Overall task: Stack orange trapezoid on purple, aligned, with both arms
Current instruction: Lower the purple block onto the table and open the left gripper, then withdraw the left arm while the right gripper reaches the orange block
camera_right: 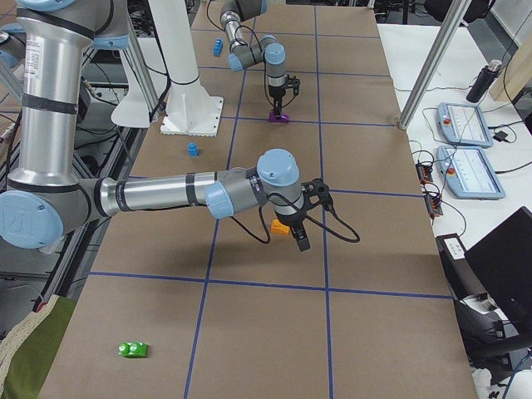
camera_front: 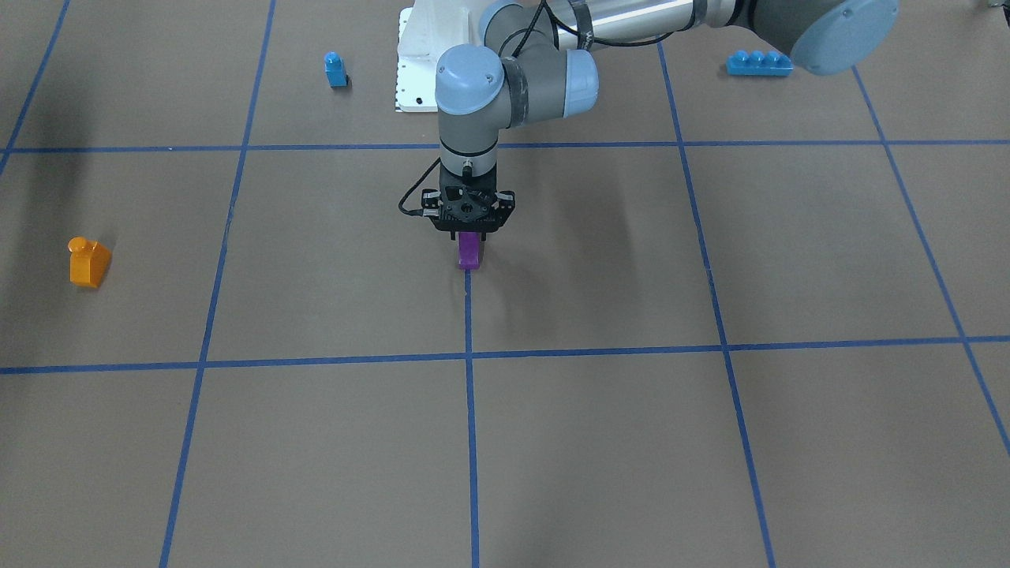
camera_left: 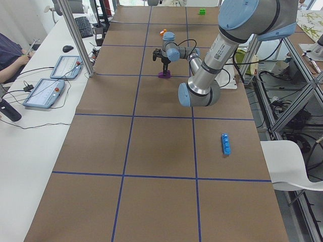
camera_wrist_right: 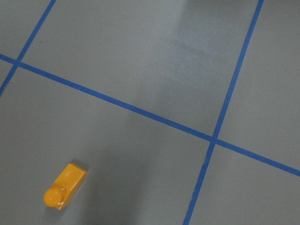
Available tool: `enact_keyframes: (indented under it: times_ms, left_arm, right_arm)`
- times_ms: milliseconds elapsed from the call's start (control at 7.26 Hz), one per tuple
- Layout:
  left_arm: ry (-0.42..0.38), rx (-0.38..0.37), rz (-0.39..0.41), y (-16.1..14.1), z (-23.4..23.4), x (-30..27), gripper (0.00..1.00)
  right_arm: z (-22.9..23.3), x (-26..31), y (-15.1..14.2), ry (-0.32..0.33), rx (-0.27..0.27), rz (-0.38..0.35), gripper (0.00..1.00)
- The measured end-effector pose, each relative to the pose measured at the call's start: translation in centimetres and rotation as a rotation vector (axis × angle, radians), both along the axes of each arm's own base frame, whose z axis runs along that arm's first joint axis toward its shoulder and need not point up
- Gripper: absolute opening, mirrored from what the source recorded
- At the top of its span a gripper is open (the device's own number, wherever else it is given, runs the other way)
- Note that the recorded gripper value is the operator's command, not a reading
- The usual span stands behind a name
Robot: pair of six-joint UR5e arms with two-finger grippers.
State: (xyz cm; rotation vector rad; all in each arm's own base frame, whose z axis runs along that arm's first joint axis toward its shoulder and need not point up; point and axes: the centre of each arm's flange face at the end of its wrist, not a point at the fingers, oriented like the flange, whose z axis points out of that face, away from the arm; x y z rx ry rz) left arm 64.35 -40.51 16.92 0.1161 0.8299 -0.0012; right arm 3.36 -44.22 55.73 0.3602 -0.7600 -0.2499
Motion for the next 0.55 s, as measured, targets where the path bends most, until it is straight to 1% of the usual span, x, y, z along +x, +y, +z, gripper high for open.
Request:
enact_keyframes:
  times_ms: [276,413,551]
  left_arm:
    - [0.017,0.010,-0.010,-0.5,-1.1,-1.5,1.00]
    - [0.016,0.032,-0.005,-1.0,-2.0,-3.6,1.00]
    - [-0.008,0.077,0.027,-0.9,-2.5,-7.0,1.00]
  right_arm:
    - [0.0,0.0,0.0,-0.004,-0.009,0.006,1.00]
    - [-0.2,-0.3,0.0,-0.016,-0.043,0.037,1.00]
    - [-0.9,-1.1,-0.1,-0.035,-0.097,0.083,0.99]
